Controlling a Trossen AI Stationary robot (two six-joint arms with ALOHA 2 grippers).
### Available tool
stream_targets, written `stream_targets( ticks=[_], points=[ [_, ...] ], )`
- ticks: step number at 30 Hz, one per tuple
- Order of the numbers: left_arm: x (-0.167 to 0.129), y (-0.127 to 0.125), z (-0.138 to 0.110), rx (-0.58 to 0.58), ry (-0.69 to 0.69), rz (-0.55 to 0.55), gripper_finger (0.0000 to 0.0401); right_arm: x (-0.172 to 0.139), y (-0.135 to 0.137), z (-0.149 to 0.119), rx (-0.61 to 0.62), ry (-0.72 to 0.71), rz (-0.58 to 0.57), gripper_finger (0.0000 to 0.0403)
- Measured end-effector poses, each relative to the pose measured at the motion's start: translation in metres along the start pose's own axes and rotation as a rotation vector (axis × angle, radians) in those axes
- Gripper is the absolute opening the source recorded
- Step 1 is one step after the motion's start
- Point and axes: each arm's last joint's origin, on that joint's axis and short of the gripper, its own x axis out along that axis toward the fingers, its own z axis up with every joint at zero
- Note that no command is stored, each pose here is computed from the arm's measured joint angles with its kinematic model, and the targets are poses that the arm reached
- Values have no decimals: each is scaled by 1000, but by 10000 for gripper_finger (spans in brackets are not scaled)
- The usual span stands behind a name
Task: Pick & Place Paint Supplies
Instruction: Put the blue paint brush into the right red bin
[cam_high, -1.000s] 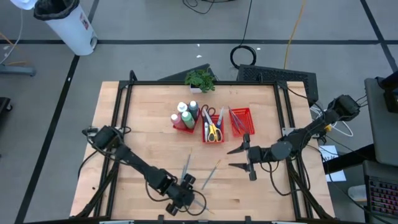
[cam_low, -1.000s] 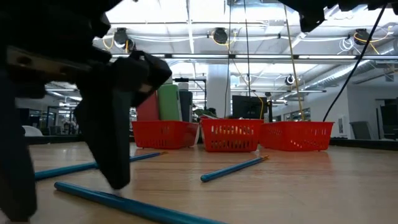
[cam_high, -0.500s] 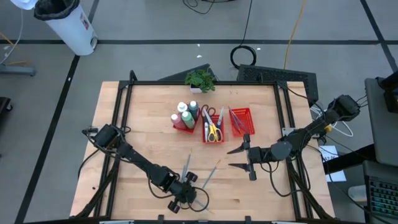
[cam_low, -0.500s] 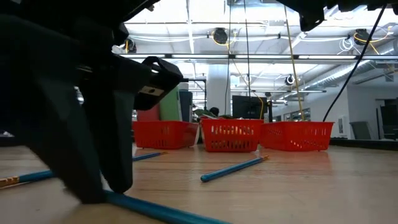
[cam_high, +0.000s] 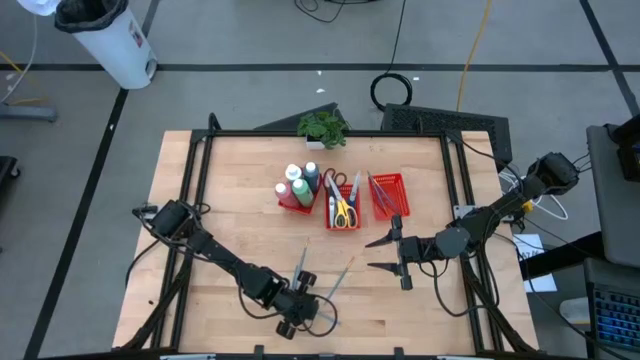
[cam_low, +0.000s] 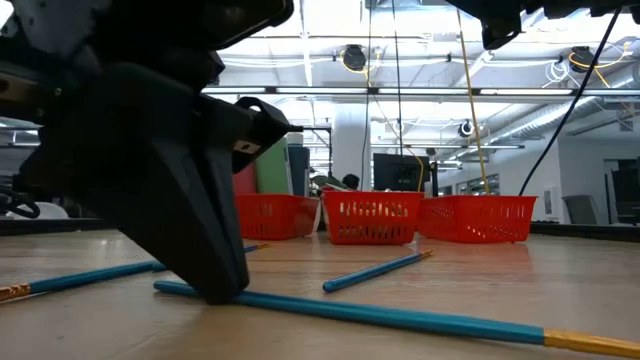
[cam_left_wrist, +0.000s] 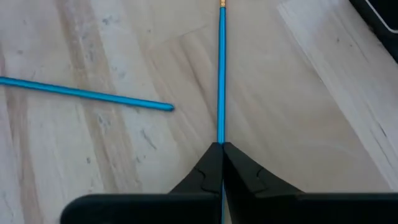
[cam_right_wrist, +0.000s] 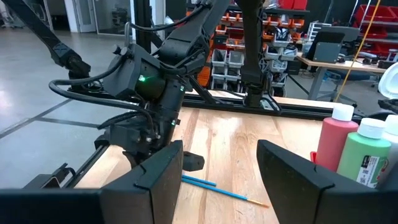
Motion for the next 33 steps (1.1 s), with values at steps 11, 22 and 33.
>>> stream_targets(
  ticks=[11,22,33],
  points=[
    [-39,6,10,-63,-43,88,1,-2,-1,2,-61,-8,-8,196],
    [-101,18,30,-99,-231,273,0,-4,-4,1,-110,34,-81,196],
    [-144,37,65,-46,-604,353,0,-4,-5,-1,-121,55,-123,196]
  ],
)
